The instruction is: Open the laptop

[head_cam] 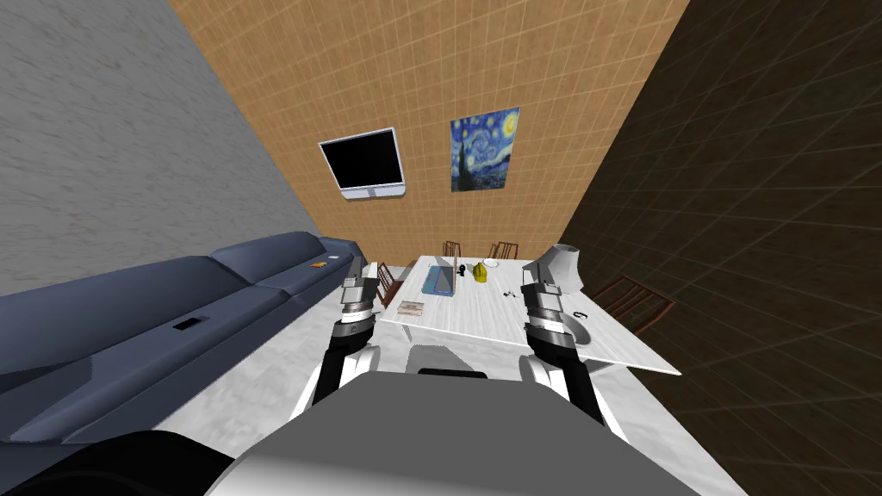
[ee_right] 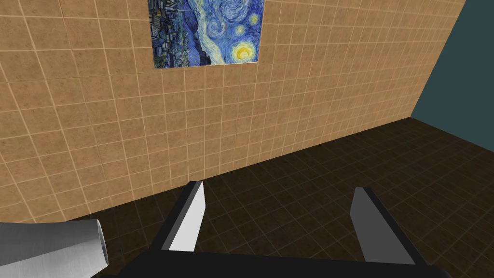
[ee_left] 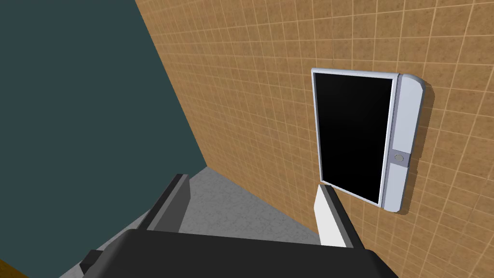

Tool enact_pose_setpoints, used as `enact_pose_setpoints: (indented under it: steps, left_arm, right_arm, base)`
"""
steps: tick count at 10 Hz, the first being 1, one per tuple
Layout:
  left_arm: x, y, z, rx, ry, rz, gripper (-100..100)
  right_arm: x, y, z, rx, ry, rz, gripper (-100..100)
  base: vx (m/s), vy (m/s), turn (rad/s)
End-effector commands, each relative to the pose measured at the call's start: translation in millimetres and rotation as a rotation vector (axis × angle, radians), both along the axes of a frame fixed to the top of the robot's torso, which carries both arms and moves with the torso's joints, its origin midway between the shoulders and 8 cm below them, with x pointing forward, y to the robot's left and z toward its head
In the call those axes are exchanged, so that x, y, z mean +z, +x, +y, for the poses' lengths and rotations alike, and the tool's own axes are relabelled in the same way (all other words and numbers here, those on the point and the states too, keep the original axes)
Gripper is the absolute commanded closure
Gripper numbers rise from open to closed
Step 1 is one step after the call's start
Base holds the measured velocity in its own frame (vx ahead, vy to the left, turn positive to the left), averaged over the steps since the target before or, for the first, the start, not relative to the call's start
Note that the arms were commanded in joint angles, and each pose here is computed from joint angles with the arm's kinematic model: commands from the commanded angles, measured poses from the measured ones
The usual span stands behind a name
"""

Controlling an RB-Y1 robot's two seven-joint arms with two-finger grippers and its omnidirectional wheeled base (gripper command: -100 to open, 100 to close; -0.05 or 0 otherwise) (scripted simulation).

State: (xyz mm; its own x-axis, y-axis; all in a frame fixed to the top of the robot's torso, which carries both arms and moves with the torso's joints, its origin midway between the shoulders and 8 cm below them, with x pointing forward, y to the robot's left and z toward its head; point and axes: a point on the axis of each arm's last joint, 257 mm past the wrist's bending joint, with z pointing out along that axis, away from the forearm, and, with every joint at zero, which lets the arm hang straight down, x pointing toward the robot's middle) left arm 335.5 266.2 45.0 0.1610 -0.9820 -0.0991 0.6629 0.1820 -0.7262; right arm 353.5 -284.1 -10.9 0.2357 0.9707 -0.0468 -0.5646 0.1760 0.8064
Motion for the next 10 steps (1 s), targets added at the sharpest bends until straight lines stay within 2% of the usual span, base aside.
enact_pose_setpoints:
  steps: [1,9,10]
  left_arm:
    - [0.0,0.0,0.0,0.0,0.0,0.0,0]
    - [0.2,-0.1,0.0,0.0,0.0,0.0,0]
    - [-5.6,5.7,2.3,0.009,0.058,0.013,-100]
  right_arm:
    - [0.0,0.0,0.0,0.0,0.0,0.0,0]
    - [0.2,-0.1,0.0,0.0,0.0,0.0,0]
    - [0.2,-0.1,0.0,0.0,0.0,0.0,0]
  base:
    - [0.0,0.0,0.0]
    - [0.0,0.0,0.0]
    - [-0.024,-0.021,-0.116]
